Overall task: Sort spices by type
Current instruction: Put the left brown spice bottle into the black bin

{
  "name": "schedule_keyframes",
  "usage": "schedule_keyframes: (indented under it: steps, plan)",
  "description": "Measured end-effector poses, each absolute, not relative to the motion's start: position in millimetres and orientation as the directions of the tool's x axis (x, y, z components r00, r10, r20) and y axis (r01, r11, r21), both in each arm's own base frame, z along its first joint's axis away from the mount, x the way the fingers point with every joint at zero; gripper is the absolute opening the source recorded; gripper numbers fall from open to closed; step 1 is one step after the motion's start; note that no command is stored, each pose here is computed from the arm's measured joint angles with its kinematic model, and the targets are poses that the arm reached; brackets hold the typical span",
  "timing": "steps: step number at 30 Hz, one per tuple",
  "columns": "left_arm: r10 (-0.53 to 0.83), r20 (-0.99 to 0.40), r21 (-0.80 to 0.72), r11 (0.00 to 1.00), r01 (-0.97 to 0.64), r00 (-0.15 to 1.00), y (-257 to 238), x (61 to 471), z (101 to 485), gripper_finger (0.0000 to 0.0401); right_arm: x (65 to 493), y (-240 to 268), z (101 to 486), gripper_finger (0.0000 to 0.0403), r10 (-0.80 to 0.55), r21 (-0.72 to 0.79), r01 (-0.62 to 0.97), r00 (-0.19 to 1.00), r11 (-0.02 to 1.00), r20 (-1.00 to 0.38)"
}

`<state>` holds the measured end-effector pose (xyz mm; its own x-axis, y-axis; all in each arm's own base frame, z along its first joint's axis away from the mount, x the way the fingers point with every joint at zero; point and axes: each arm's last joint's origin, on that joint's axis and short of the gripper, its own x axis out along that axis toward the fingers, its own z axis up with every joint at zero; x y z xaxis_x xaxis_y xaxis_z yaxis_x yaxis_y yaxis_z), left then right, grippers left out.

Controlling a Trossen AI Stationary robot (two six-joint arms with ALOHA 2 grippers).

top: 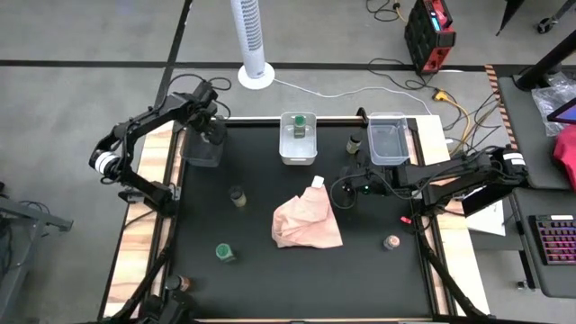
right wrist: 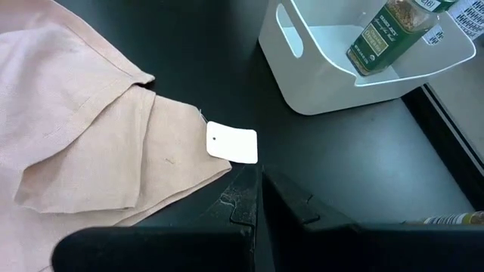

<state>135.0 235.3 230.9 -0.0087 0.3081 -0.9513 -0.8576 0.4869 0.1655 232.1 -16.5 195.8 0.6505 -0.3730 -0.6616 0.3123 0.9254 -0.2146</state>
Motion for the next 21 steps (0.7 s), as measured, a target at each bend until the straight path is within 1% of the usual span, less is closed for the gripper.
schedule_keyframes:
  steps: [21]
  plan:
    - [0.317, -0.949, 0.158, 0.465, -0.871, -0.004, 232.1, 133.1, 209.6, 0.0165, 232.1, -16.5, 195.8, 0.0013, -0.373, -0.214, 0.312, 0.651, 0.925, -0.661]
